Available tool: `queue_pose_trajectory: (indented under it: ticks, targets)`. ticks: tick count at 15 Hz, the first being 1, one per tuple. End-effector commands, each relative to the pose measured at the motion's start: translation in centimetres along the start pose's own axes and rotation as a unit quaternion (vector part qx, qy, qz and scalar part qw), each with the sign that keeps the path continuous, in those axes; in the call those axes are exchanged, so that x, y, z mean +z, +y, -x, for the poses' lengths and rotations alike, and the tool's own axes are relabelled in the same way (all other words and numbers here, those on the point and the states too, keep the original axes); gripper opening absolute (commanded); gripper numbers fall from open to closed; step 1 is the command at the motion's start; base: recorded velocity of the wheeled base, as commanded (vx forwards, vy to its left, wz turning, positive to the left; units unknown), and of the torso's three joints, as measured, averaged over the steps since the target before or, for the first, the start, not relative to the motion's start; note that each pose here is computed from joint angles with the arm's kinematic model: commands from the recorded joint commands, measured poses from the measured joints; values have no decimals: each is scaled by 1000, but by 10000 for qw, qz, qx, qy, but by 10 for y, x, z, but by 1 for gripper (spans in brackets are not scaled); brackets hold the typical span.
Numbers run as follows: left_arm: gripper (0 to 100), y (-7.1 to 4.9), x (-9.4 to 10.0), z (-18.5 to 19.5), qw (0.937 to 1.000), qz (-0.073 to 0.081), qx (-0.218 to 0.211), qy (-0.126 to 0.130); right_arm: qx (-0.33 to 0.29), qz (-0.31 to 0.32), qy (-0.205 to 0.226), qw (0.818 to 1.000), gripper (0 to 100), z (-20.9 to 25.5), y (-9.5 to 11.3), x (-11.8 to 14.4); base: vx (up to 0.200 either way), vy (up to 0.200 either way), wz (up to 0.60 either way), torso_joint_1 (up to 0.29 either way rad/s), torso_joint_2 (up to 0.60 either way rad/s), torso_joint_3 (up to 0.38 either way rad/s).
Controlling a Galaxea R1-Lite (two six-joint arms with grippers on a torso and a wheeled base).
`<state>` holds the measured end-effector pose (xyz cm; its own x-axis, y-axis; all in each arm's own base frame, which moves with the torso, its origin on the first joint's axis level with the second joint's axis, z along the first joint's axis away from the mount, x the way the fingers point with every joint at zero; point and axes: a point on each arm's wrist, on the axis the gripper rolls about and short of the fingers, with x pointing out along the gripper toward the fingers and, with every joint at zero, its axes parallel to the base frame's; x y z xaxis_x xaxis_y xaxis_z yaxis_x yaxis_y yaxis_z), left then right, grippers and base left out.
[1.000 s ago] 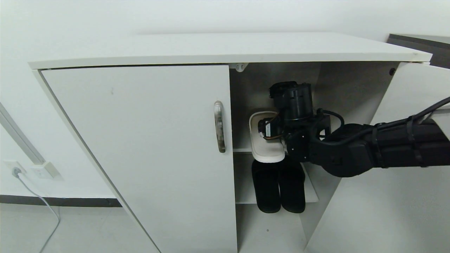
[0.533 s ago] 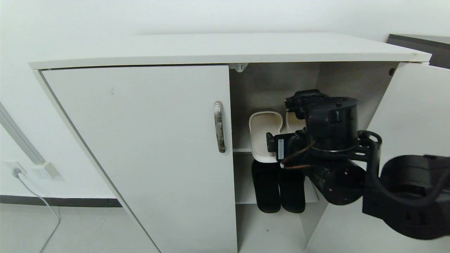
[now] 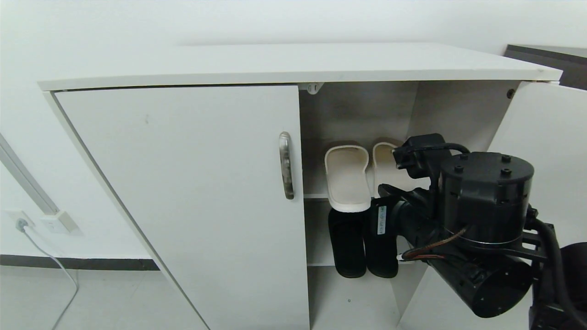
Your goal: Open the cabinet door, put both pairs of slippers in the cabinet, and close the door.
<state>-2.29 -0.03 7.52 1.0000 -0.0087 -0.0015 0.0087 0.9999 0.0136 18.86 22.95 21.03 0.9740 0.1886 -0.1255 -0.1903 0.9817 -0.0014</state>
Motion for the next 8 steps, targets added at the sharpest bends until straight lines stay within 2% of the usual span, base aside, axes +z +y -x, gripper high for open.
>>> queue_pose_trajectory:
  ticks: [1, 3, 8]
  targets:
    - [0, 0, 0, 0, 10000, -1, 5, 8, 8, 32, 35, 10000, 0, -1, 1, -3, 0, 0, 0, 0, 0, 0]
    - [0, 0, 0, 0, 10000, -1, -3, 8, 14, 49, 51, 10000, 0, -3, 4, -6, 0, 0, 0, 0, 0, 0]
    - [0, 0, 0, 0, 10000, -1, -10, 8, 16, 29, 28, 10000, 0, -3, 4, -6, -200, 0, 0, 2, 0, 2]
